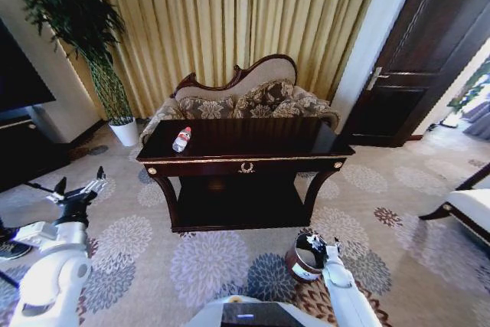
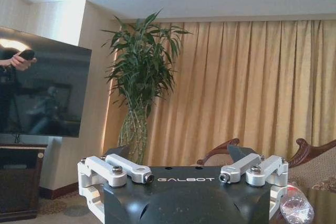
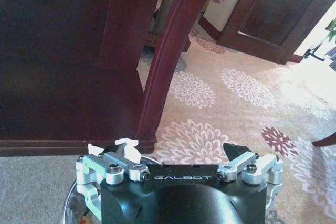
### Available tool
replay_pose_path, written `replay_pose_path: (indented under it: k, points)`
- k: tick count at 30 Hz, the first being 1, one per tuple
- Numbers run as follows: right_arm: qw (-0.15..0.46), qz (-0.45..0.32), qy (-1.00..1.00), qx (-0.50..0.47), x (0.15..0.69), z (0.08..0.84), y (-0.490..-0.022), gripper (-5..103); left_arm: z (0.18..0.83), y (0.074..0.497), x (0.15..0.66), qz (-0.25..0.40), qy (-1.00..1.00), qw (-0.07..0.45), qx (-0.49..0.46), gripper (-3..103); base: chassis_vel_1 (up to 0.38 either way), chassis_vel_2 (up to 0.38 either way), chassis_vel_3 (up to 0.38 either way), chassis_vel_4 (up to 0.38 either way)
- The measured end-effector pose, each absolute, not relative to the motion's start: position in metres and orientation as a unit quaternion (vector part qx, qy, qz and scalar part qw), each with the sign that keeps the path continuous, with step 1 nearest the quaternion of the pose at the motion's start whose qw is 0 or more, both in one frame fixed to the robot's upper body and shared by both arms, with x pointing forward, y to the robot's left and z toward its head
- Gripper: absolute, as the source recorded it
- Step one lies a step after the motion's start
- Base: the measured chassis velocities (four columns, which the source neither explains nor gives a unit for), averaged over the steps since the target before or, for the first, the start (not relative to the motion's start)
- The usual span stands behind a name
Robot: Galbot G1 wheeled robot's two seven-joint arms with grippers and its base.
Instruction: Move to the front of the table and place the trash on the table into the trash bin.
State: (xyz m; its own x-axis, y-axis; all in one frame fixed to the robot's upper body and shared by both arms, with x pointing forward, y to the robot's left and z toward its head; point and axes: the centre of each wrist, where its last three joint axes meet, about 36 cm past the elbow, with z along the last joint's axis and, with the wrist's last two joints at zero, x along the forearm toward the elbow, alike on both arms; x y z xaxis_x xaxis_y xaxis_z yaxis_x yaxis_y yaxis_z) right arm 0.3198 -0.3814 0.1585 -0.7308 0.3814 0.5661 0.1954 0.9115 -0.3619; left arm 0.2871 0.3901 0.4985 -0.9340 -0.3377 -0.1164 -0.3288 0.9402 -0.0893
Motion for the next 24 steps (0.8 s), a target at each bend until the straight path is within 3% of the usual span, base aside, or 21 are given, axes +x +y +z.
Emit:
replay_pose_path:
  k: [16, 24]
  points:
    - [0.362, 0.117, -0.912, -0.154, 0.333, 0.146, -0.374, 100, 0.498, 0.390, 0.286, -0.032, 0.983, 0.064, -0.172, 100, 0.000, 0.000, 0.000, 0.000]
    - [0.404, 0.043, -0.899, -0.162, 0.362, 0.150, -0.364, 100, 0.496, 0.390, 0.286, -0.032, 0.982, 0.062, -0.173, 100, 0.000, 0.000, 0.000, 0.000]
